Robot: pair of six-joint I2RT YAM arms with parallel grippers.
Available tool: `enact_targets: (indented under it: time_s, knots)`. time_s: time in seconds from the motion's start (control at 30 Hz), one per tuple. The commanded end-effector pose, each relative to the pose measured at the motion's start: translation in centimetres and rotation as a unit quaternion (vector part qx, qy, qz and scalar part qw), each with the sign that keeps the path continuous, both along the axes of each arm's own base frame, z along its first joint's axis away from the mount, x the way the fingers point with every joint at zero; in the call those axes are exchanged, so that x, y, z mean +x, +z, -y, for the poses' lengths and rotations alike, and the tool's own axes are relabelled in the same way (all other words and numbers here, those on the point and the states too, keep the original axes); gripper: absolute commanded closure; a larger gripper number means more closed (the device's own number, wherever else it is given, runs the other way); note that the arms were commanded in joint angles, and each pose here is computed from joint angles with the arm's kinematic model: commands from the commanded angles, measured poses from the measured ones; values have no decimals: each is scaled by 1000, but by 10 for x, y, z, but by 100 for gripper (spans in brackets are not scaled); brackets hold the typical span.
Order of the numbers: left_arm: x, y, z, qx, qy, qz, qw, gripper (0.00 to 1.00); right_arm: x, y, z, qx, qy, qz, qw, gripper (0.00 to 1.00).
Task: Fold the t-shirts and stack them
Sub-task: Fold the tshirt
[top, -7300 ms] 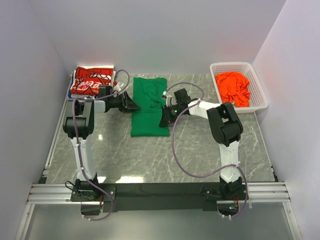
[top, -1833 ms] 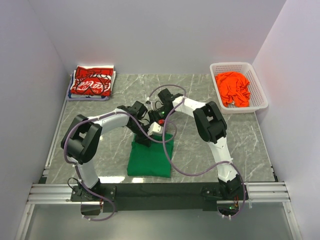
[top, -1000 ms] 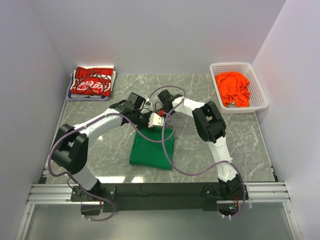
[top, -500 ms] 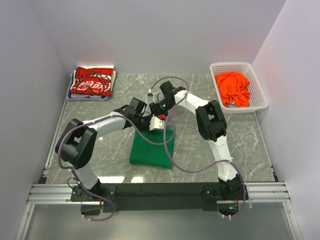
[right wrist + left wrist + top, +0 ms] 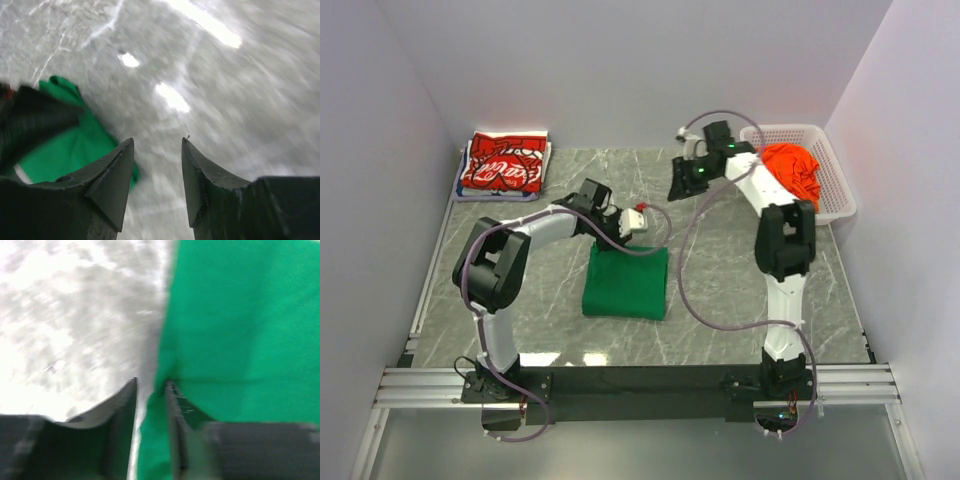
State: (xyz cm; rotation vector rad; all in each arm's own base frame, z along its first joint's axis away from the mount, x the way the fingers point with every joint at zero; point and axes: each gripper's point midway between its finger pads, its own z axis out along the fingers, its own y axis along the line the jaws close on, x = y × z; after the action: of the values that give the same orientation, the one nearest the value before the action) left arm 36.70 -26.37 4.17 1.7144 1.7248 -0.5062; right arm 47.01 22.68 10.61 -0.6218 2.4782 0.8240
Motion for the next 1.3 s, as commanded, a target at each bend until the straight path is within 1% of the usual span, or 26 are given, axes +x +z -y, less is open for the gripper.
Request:
enact_targets:
  time_s: [0.0, 0.07, 0.1, 0.13, 0.17, 0.2, 0.23, 0.27, 0.3, 0.33, 0.37, 0.4, 0.47, 0.5, 0.6, 0.67, 0.77, 0.8, 0.83, 0.9, 0.97, 1.0, 1.13, 1.17, 1.23, 1.27]
  knots:
    - [29, 49, -2, -53, 67, -6, 996, 63, -15, 72, 20, 26, -13, 54, 998, 52]
    - [39, 70, -17, -77, 110, -23, 991, 62, -27, 82, 22, 40, -13, 54, 998, 56]
    - [42, 91, -21, -105, 151, -44, 982, 61, -42, 76, 20, 55, -5, 33, 998, 57]
    - [40, 103, -23, -128, 164, -63, 976, 61, -51, 93, 16, 76, -7, 45, 996, 58]
    - [41, 122, -36, -154, 189, -68, 967, 60, -60, 97, 12, 95, -4, 39, 995, 60]
    - [31, 124, -38, -176, 222, -117, 952, 60, -81, 95, 8, 122, 3, 12, 992, 61]
    - [23, 129, -38, -194, 230, -141, 943, 61, -85, 96, 2, 145, -4, 1, 989, 61]
    - [18, 142, -40, -216, 237, -147, 936, 61, -94, 95, -4, 160, 2, -11, 987, 63]
    - [4, 134, -39, -224, 258, -194, 920, 61, -103, 87, -8, 173, 5, -22, 985, 64]
    - [-6, 138, -35, -239, 253, -216, 912, 61, -113, 85, -15, 193, 7, -50, 980, 65]
    - [-9, 146, -32, -258, 250, -220, 907, 61, -125, 72, -23, 195, 13, -75, 978, 65]
    - [-19, 138, -30, -266, 275, -270, 884, 61, -128, 66, -28, 199, 18, -83, 976, 66]
    - [-23, 130, -24, -278, 279, -302, 868, 60, -143, 50, -39, 195, 32, -109, 974, 67]
    - [-28, 119, -22, -272, 294, -330, 855, 61, -146, 37, -43, 188, 37, -120, 974, 68]
    - [-28, 84, -20, -250, 322, -385, 828, 63, -152, 5, -50, 175, 41, -161, 970, 70]
    - [-28, 56, -21, -235, 345, -411, 810, 66, -148, -8, -50, 166, 31, -173, 970, 72]
    - [-28, 22, -29, -228, 380, -440, 781, 66, -138, -37, -45, 132, 8, -186, 974, 73]
    - [-28, 14, -33, -226, 390, -444, 774, 67, -137, -50, -44, 122, -1, -199, 972, 73]
    - [-26, 3, -41, -222, 403, -453, 763, 67, -130, -53, -43, 115, -9, -196, 974, 73]
    - [-16, -3, -48, -223, 413, -449, 760, 68, -124, -74, -38, 87, -31, -214, 972, 74]
    - [-6, -14, -59, -220, 428, -450, 752, 68, -108, -76, -36, 78, -47, -208, 974, 74]
    - [5, -12, -62, -224, 428, -438, 758, 68, -101, -84, -33, 69, -57, -209, 974, 74]
    - [35, -12, -79, -225, 441, -412, 766, 68, -66, -82, -30, 64, -70, -182, 979, 74]
    - [45, -5, -81, -227, 436, -400, 774, 68, -48, -75, -31, 65, -72, -159, 982, 75]
    - [53, 15, -85, -243, 422, -385, 784, 68, -33, -63, -30, 57, -62, -126, 988, 75]
    - [53, 29, -83, -251, 405, -379, 793, 67, -23, -41, -33, 66, -56, -98, 991, 74]
